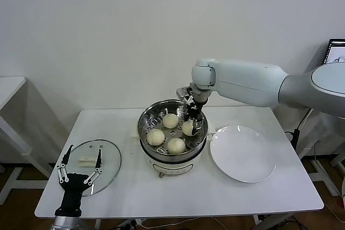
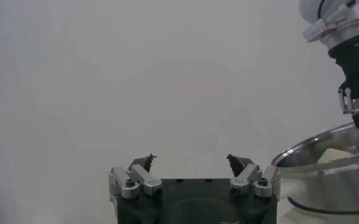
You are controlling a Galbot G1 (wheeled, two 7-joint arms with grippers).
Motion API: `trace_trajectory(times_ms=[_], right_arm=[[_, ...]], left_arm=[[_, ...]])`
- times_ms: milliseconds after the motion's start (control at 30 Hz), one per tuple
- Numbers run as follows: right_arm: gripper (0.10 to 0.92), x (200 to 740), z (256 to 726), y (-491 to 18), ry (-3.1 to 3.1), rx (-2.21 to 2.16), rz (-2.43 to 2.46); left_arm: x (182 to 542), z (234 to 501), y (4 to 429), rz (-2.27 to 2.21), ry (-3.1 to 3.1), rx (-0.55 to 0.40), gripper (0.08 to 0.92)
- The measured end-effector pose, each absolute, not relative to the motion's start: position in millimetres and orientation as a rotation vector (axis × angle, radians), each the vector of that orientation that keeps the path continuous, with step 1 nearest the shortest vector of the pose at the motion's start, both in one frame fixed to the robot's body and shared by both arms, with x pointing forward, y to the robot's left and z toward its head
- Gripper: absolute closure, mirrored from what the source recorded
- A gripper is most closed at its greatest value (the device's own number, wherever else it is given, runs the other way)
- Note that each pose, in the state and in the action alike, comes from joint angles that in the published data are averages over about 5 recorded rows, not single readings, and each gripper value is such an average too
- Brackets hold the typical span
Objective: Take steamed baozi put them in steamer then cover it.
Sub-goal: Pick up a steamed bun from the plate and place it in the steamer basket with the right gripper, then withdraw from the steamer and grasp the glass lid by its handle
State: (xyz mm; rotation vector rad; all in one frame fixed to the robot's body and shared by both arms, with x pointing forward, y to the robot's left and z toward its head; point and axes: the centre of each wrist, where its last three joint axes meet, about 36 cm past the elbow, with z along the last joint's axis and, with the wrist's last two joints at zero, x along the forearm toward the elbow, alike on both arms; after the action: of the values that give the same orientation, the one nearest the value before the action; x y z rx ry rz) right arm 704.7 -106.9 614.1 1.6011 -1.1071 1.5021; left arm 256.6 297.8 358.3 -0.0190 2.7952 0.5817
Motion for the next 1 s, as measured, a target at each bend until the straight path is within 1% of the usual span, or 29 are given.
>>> trace_trajectory(times_ms=[167,267,500,667,833,1000], right_arm=[[0.24,704.1,611.1,-108.5,-1.115,1.598,1.508],[0.206,703.5,614.0,-110.6,-1.121,1.598,1.513],[0.2,699.0,632.6,-120.7,-1.151,1.618,1.524],[0.2,690.9,652.6,-137.8,-1.232,1.666,1.523],[0.2,675.4,662.7,-168.8,-1.458,1.723,1.525],[0.2,655.2,652.0,-209.4,-1.869,1.701,1.517]], left_arm=[[256.0,357.9,298.7,0.585,2.797,-0.021,0.177],[256.0,358.3,299.9,0.589,2.796,-0.023,0.177],[257.8,359.5,298.7,0.588,2.793,-0.021,0.177],[260.0,359.2,299.5,0.604,2.788,-0.02,0.177],[263.8,360.1,302.7,0.659,2.775,-0.034,0.177],[270.4,365.8,305.8,0.755,2.752,-0.071,0.177]])
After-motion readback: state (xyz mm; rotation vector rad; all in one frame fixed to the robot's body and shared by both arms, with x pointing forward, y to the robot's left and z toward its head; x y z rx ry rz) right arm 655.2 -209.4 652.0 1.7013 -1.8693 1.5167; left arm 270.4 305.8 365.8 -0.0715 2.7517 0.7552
